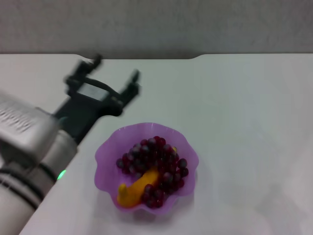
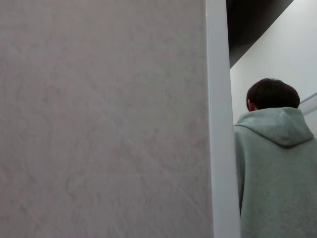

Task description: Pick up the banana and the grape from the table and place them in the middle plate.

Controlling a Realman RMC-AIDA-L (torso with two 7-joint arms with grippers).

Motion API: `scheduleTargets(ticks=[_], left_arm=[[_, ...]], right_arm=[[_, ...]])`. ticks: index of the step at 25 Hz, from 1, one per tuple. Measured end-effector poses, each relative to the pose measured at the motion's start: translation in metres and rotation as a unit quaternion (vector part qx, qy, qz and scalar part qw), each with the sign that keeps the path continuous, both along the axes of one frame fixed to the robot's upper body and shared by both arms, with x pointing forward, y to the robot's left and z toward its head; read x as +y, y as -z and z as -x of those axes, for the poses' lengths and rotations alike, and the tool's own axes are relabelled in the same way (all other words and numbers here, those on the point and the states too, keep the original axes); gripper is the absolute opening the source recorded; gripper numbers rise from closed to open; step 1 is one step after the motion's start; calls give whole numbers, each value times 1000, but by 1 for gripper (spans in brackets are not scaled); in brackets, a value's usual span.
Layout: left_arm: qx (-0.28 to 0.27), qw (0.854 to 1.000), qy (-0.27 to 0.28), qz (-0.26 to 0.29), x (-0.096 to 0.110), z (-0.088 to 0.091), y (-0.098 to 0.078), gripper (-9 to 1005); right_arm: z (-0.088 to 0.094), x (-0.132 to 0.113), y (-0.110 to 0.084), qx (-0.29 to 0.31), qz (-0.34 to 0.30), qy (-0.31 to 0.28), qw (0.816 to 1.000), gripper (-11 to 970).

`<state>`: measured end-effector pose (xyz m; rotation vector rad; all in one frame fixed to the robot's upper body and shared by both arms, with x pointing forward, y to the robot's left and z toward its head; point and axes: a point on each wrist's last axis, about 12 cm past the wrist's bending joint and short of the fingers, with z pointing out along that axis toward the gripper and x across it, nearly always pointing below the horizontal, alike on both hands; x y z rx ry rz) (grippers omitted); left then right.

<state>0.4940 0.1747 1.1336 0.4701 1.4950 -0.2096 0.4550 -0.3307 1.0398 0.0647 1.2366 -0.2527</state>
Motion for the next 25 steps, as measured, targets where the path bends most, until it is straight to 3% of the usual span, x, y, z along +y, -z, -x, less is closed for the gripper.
scheduleTargets(ticks=[3,4,10,13,17,25], left_arm=[[-46,998,-21,22,11,9,3,830],[-96,993,-46,43,26,15,14,816],[-174,976,-59,117,62,24,40,733],[-164,977,-40,132,77,17,60,594],[-108,983,-19,145,95,3,80,432],[-80,990,-27,112,108,-4,91,115]], right_arm=[[0,0,0,1,1,0,1000,0],[0,0,0,1,1,0,1000,0],[0,1,-1,-2,2,-5,1000,0],[-1,2,-1,-4,3,-7,1000,0],[-3,4,-2,-7,2,-12,1000,0],[-7,6,-3,-6,0,-17,1000,0]])
